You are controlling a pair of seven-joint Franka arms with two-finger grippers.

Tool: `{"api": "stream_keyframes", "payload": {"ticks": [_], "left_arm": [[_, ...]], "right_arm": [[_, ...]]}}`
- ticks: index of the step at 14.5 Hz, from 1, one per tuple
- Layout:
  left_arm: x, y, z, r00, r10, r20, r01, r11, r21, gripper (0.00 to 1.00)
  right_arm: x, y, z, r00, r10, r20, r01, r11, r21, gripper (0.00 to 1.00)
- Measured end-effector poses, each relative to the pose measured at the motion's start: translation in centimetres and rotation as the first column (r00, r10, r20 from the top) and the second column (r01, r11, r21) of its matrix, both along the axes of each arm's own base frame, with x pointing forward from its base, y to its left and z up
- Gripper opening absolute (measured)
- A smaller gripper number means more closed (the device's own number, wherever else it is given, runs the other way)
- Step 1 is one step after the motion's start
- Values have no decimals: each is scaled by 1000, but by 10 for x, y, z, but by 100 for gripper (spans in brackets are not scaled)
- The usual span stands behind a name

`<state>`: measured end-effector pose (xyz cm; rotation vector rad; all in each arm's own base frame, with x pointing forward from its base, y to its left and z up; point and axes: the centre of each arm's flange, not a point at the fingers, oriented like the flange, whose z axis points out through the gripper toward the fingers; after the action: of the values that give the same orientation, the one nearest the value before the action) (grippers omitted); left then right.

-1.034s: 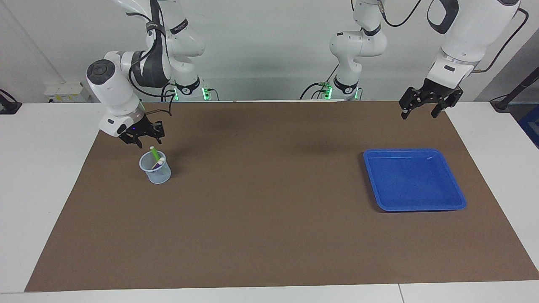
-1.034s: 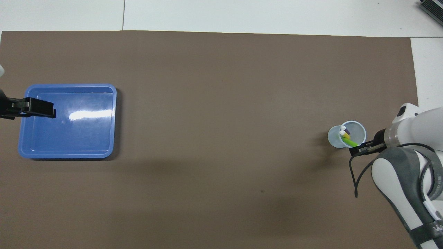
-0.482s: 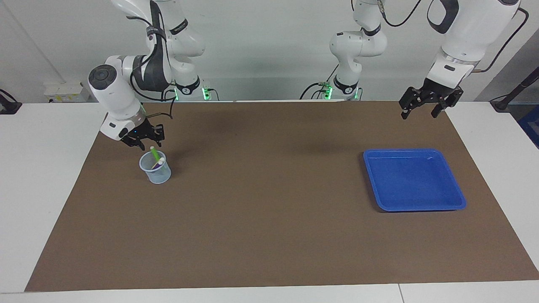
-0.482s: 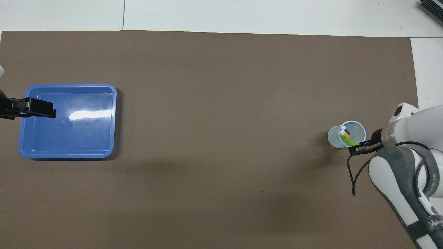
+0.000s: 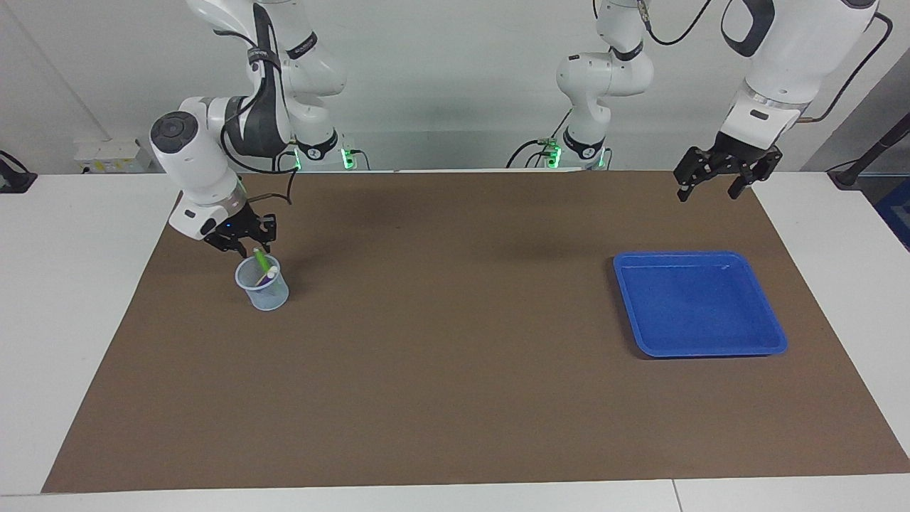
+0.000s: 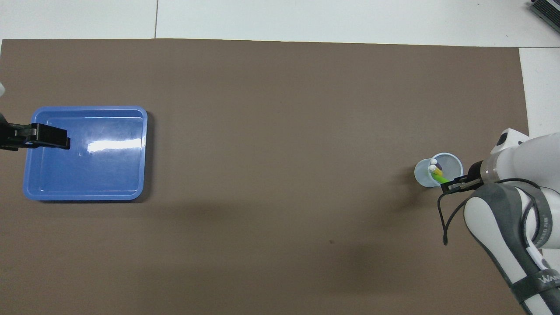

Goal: Right arm passes pens to left for tray arrangement
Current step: 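Grasp the green pen in the cup with the right gripper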

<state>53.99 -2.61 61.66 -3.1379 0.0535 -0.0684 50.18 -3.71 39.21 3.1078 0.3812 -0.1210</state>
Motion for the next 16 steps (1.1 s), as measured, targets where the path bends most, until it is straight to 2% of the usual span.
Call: {"api": "stream_keyframes", "payload": {"ticks": [2,3,5,8,9,11,12,16], "left_arm": [[0,0,0,1000,0,0,0,1000,0,100],[0,0,0,1000,0,0,0,1000,0,100],[0,0,0,1000,0,0,0,1000,0,100],[0,0,0,1000,0,0,0,1000,0,100],[0,0,0,1000,1,0,-1,1000,0,100],[0,0,0,1000,1,0,-1,1000,0,100],[0,0,0,1000,1,0,-1,1000,0,100],[0,0,0,1000,1,1,-1,1000,0,100]], "right_arm": [[0,0,0,1000,0,0,0,1000,0,50],[0,0,0,1000,0,0,0,1000,0,44],[0,0,0,1000,0,-1,0,1000,0,41],[0,0,0,1000,0,-1,0,1000,0,40],[0,0,0,1000,0,-1,0,1000,0,33],[0,0,0,1000,0,-1,0,1000,0,29],[0,0,0,1000,0,-1,0,1000,0,21],[0,0,0,1000,1,-1,-1,1000,0,18]]}}
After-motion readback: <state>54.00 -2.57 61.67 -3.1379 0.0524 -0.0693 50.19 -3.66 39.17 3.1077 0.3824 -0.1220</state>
